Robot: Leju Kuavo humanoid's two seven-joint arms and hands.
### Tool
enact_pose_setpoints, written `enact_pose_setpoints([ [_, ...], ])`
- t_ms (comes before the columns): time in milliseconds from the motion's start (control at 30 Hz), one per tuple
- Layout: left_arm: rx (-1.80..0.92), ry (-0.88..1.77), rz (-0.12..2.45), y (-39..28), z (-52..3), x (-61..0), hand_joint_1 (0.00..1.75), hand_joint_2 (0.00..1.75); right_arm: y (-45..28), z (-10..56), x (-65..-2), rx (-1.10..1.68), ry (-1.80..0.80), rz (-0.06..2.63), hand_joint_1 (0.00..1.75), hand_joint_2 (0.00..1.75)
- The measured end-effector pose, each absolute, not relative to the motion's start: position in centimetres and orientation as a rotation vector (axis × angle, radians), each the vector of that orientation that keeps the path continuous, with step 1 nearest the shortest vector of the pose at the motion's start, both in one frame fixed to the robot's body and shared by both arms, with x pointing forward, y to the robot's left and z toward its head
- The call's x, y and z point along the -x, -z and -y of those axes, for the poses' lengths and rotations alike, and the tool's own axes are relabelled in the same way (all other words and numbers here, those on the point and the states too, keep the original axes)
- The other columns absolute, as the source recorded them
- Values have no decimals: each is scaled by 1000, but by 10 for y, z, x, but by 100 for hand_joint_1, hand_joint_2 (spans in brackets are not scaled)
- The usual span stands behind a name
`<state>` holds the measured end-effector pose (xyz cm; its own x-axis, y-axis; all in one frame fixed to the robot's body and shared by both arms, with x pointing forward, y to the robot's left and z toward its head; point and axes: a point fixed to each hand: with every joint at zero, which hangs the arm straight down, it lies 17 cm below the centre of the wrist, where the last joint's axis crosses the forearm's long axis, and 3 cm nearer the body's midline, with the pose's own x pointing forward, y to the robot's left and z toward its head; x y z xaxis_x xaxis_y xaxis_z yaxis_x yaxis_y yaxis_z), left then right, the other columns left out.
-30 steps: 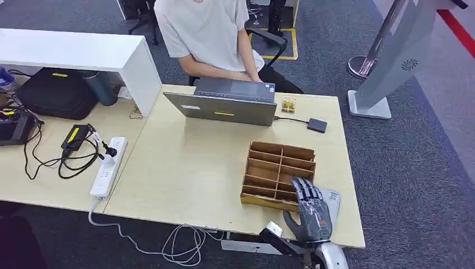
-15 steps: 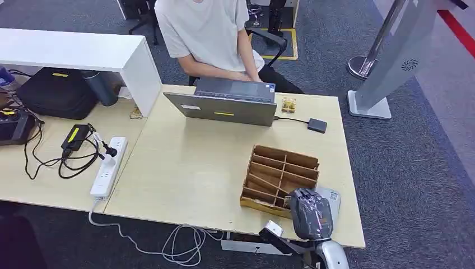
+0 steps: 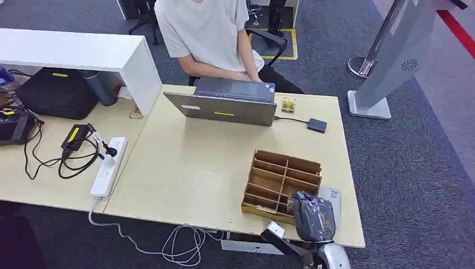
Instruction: Pass the card to the sensor for recognition and then transmit it.
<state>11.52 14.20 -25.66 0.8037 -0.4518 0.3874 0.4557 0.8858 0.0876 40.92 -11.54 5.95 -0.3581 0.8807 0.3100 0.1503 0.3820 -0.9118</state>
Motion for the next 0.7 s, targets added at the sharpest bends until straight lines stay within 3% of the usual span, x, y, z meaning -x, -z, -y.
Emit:
enact_pose_setpoints([
  [700, 43, 505, 382, 258, -137, -103, 0, 175, -108, 143, -450, 920, -943, 1793, 175, 175],
])
